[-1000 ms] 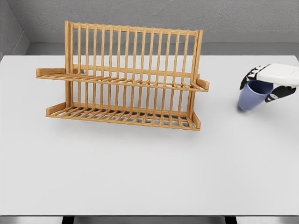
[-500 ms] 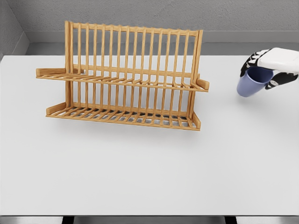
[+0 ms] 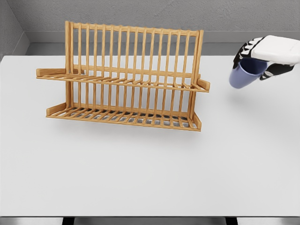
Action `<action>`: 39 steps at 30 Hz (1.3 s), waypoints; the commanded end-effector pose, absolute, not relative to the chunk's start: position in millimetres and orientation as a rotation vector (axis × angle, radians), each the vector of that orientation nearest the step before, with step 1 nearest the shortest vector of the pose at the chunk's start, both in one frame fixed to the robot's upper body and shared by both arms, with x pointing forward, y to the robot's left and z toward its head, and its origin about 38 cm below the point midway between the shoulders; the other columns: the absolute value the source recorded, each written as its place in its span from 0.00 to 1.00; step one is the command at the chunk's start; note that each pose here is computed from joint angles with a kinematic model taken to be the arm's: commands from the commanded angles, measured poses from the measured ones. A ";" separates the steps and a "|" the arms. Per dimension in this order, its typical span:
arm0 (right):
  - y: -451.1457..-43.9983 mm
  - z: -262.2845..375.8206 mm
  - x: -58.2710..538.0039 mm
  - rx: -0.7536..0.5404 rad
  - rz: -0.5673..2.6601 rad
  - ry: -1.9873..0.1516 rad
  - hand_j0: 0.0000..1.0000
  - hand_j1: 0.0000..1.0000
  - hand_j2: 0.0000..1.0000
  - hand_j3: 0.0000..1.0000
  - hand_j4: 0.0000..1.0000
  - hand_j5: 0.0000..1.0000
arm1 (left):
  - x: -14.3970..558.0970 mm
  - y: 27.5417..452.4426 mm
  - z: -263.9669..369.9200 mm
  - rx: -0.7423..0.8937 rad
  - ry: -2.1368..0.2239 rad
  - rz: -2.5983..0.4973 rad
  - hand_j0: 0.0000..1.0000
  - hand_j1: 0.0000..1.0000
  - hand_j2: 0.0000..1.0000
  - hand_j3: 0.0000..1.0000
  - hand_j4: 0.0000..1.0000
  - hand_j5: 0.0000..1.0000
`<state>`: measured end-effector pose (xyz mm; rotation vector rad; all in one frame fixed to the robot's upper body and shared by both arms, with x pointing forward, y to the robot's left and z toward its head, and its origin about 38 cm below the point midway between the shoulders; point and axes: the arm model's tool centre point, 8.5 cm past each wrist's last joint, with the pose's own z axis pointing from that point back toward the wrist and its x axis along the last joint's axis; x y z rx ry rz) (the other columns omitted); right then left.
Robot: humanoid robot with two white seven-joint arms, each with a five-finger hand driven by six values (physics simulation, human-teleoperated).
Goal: Right arm put cup on second shelf
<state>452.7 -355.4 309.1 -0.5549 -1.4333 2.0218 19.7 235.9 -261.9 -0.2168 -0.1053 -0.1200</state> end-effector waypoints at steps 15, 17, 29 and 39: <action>-313.3 347.3 434.4 -0.598 2.134 -1.572 0.59 0.59 0.59 0.59 0.59 0.59 | 19.7 235.9 -261.9 -0.217 -0.106 -0.119 1.00 1.00 1.00 1.00 1.00 1.00; -302.7 351.6 428.0 -0.598 2.167 -1.598 0.59 0.59 0.59 0.59 0.59 0.59 | 19.7 235.9 -261.9 -0.217 -0.106 -0.119 1.00 1.00 1.00 1.00 1.00 1.00; -272.9 370.5 408.5 -0.614 2.258 -1.686 0.59 0.59 0.59 0.59 0.59 0.59 | 19.7 236.0 -261.9 -0.216 -0.106 -0.119 1.00 1.00 1.00 1.00 1.00 1.00; -246.1 370.1 399.9 -0.569 2.319 -1.737 0.59 0.59 0.59 0.59 0.59 0.59 | 19.7 236.0 -261.9 -0.216 -0.106 -0.119 1.00 1.00 1.00 1.00 1.00 1.00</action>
